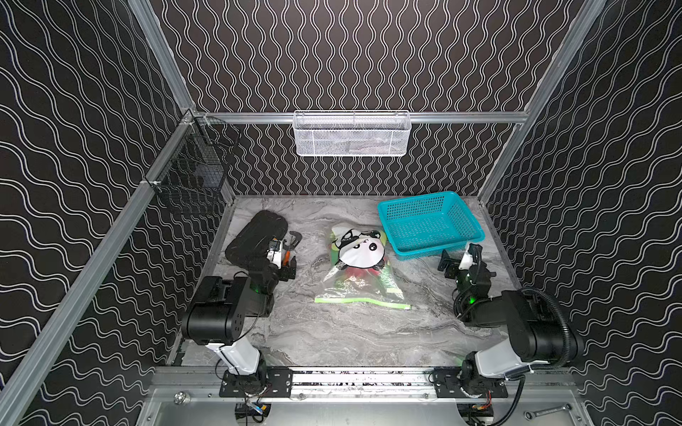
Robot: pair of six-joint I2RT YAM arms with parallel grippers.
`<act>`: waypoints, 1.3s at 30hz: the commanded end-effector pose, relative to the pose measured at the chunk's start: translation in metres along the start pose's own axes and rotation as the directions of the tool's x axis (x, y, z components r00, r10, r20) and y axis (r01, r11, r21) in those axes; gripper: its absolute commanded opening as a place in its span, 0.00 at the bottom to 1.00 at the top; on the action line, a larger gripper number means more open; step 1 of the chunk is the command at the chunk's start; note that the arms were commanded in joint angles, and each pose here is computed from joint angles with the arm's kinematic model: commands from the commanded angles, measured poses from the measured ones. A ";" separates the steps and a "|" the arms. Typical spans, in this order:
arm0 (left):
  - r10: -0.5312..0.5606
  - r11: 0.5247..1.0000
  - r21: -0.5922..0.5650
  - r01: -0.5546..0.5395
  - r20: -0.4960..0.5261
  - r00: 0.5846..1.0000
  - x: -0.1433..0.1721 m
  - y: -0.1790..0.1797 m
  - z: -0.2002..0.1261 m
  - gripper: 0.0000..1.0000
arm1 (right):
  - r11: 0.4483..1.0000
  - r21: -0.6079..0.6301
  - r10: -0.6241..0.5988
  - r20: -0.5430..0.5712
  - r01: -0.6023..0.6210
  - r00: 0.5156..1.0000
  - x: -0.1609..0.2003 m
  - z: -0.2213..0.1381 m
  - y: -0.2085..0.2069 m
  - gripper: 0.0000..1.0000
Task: Open the zip-top bag and take out the dragon fruit
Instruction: Pick up the zipper food storage bag at the center of the board.
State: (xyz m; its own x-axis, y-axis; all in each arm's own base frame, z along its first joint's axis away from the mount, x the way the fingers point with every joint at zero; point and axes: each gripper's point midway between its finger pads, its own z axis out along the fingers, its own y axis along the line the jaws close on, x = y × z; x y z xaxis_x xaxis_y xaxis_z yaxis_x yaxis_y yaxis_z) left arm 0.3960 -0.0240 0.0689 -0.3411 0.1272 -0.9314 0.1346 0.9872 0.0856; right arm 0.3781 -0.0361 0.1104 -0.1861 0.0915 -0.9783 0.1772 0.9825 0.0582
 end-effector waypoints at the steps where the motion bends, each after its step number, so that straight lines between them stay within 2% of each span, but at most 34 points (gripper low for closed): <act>1: 0.008 1.000 0.006 -0.009 0.029 1.000 -0.007 -0.001 0.000 0.99 | 1.000 0.004 0.007 0.030 -0.007 1.000 -0.008 0.000 0.000 1.00; 21: 0.008 1.000 0.006 -0.008 0.028 1.000 -0.007 0.000 0.000 0.99 | 0.999 -0.018 0.027 0.027 -0.027 0.999 -0.007 0.001 0.000 1.00; 24: -0.018 0.998 -0.068 0.018 -0.002 1.000 -0.006 0.013 0.003 0.99 | 0.999 0.015 0.043 0.039 -0.044 0.998 -0.010 -0.002 -0.007 1.00; 26: -0.028 0.995 -0.095 0.027 -0.011 1.000 -0.013 0.018 0.001 0.99 | 0.995 0.066 0.064 0.074 -0.069 0.995 -0.022 -0.009 -0.016 1.00; 28: -0.050 0.991 -0.125 0.042 -0.064 0.997 -0.024 0.025 0.000 0.99 | 0.993 0.091 0.067 0.071 -0.073 0.995 -0.034 -0.013 -0.020 1.00; 30: -0.076 0.987 -0.144 0.063 -0.089 0.993 -0.038 0.029 -0.006 0.99 | 0.980 0.136 0.146 -0.004 -0.144 0.989 -0.043 -0.011 -0.024 1.00; 33: -0.149 0.964 -0.249 0.098 -0.195 0.970 -0.047 0.042 -0.016 0.99 | 0.950 0.199 0.277 -0.176 -0.242 0.945 -0.051 -0.009 -0.022 1.00; 36: -0.225 0.936 -0.320 0.146 -0.225 0.948 -0.071 0.043 -0.027 0.99 | 0.941 0.186 0.331 -0.346 -0.281 0.878 -0.060 -0.013 -0.005 1.00; 39: -0.279 0.937 -0.278 0.211 -0.238 0.930 -0.099 0.024 -0.030 0.99 | 0.928 0.106 0.365 -0.450 -0.357 0.815 -0.083 -0.024 0.022 1.00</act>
State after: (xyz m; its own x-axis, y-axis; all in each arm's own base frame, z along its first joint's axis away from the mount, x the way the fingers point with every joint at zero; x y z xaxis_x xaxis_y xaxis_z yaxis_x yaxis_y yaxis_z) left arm 0.4277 -0.0097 0.1947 -0.4331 -0.0460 -0.9002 -0.1307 0.9913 0.0123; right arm 0.4081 -0.0454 0.2440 -0.2523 0.3940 -0.8838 0.2944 0.9013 0.3178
